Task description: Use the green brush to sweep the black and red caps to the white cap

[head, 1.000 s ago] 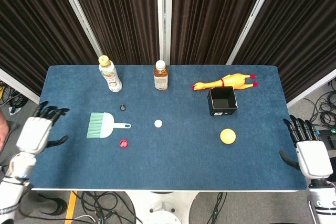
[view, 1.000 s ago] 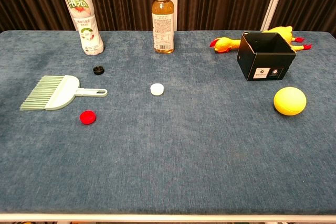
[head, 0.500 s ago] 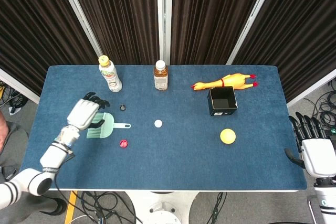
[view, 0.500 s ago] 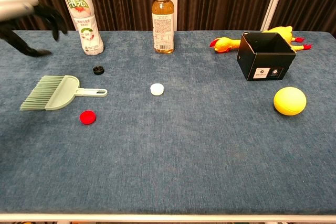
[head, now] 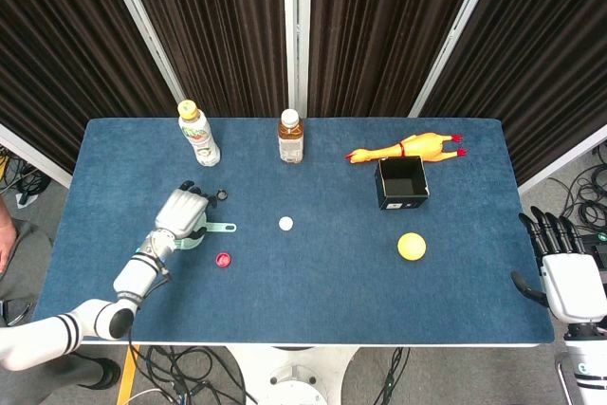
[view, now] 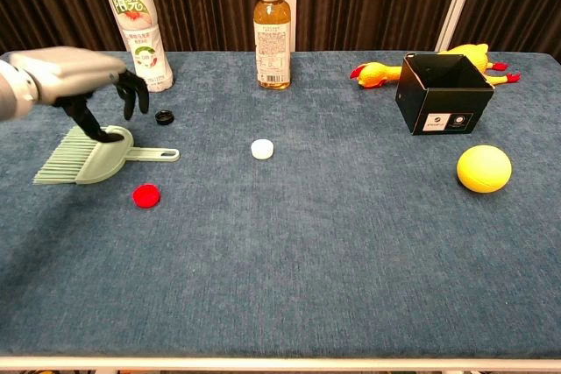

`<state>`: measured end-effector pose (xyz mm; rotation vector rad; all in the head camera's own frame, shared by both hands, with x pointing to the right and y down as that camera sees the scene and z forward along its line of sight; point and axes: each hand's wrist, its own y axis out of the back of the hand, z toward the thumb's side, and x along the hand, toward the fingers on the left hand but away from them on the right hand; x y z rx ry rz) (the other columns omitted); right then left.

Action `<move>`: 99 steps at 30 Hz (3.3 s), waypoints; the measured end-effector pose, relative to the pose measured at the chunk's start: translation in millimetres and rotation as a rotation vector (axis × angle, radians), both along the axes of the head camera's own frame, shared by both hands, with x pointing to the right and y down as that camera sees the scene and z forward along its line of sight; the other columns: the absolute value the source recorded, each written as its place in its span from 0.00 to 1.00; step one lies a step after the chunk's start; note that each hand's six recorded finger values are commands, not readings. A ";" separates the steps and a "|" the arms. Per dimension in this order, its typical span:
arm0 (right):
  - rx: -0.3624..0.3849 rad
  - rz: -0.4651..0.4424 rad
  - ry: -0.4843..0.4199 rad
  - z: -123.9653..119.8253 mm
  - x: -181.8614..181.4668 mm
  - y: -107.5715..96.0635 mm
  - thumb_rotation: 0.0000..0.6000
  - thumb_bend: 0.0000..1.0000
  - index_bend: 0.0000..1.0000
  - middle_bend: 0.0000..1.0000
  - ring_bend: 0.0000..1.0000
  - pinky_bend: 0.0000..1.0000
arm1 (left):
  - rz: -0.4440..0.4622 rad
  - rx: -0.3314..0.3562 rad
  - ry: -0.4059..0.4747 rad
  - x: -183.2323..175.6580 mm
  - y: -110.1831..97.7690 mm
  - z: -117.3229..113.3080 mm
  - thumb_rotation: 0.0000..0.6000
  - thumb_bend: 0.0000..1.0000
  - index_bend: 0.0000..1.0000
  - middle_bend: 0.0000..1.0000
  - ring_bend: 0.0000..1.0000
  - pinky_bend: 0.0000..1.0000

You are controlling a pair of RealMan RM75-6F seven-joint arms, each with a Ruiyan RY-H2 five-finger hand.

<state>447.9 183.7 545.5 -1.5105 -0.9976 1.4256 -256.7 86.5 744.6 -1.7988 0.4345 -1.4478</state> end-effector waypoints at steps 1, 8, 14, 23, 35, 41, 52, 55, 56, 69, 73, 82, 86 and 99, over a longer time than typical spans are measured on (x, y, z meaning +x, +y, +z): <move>-0.002 0.001 0.000 0.4 0.2 0.3 1.00 0.15 0.00 0.01 0.00 0.00 | 0.004 -0.005 -0.008 3.2 2.6 3.0 1.00 0.29 0.36 0.42 0.28 0.16; -0.006 0.005 -0.003 1.9 1.8 1.0 1.00 0.15 0.00 0.01 0.00 0.00 | 0.014 -0.019 -0.053 19.8 13.5 19.9 1.00 0.26 0.38 0.42 0.28 0.16; -0.012 0.012 -0.004 3.8 4.2 1.6 1.00 0.15 0.00 0.01 0.00 0.00 | 0.025 0.000 -0.097 23.4 14.4 24.0 1.00 0.26 0.39 0.42 0.28 0.16; -0.014 0.022 -0.008 4.4 8.4 2.3 1.00 0.15 0.00 0.01 0.00 0.00 | 0.043 0.006 -0.141 27.0 15.5 29.4 1.00 0.26 0.38 0.42 0.28 0.16; -0.017 0.035 -0.017 5.3 12.7 4.1 1.00 0.15 0.00 0.01 0.00 0.00 | 0.113 0.033 -0.221 31.6 18.9 33.5 1.00 0.26 0.40 0.44 0.31 0.17; -0.019 0.045 -0.021 5.4 15.6 5.3 1.00 0.15 0.00 0.01 0.00 0.00 | 0.149 0.036 -0.253 34.0 22.4 37.4 1.00 0.26 0.40 0.44 0.31 0.17; -0.021 0.055 -0.030 4.9 18.9 7.0 1.00 0.15 0.00 0.01 0.00 0.00 | 0.198 0.026 -0.262 36.0 28.4 41.9 1.00 0.35 0.49 0.53 0.38 0.42; -0.018 0.056 -0.028 3.6 19.8 7.2 1.00 0.14 0.00 0.01 0.00 0.00 | 0.206 0.043 -0.242 35.4 25.1 37.9 1.00 0.37 0.51 0.55 0.40 0.48; -0.018 0.056 -0.029 3.2 19.8 7.3 1.00 0.14 0.00 0.01 0.00 0.00 | 0.209 0.049 -0.233 34.6 23.4 36.0 1.00 0.37 0.51 0.55 0.40 0.49; -0.009 0.048 -0.028 -0.8 14.3 8.6 1.00 0.14 0.00 0.01 0.00 0.00 | 0.111 0.070 0.046 9.6 -17.2 -6.5 1.00 0.39 0.51 0.54 0.40 0.47; -0.009 0.043 -0.023 -2.1 12.0 8.2 1.00 0.14 0.00 0.01 0.00 0.00 | 0.035 0.018 0.179 4.2 -30.6 -13.9 1.00 0.39 0.51 0.53 0.40 0.45; -0.005 0.048 -0.006 -6.8 9.6 8.4 1.00 0.14 0.00 0.01 0.00 0.00 | -0.062 -0.072 0.332 -7.4 -70.2 -7.6 1.00 0.39 0.52 0.53 0.40 0.45; -0.006 0.051 -0.001 -7.4 8.9 8.5 1.00 0.14 0.00 0.01 0.00 0.00 | -0.058 -0.069 0.313 -9.3 -87.8 1.7 1.00 0.39 0.52 0.52 0.40 0.45; -0.021 0.041 -0.001 -4.3 3.4 5.9 1.00 0.14 0.00 0.01 0.00 0.00 | -0.025 -0.137 0.313 36.7 -97.7 35.2 1.00 0.39 0.52 0.53 0.40 0.45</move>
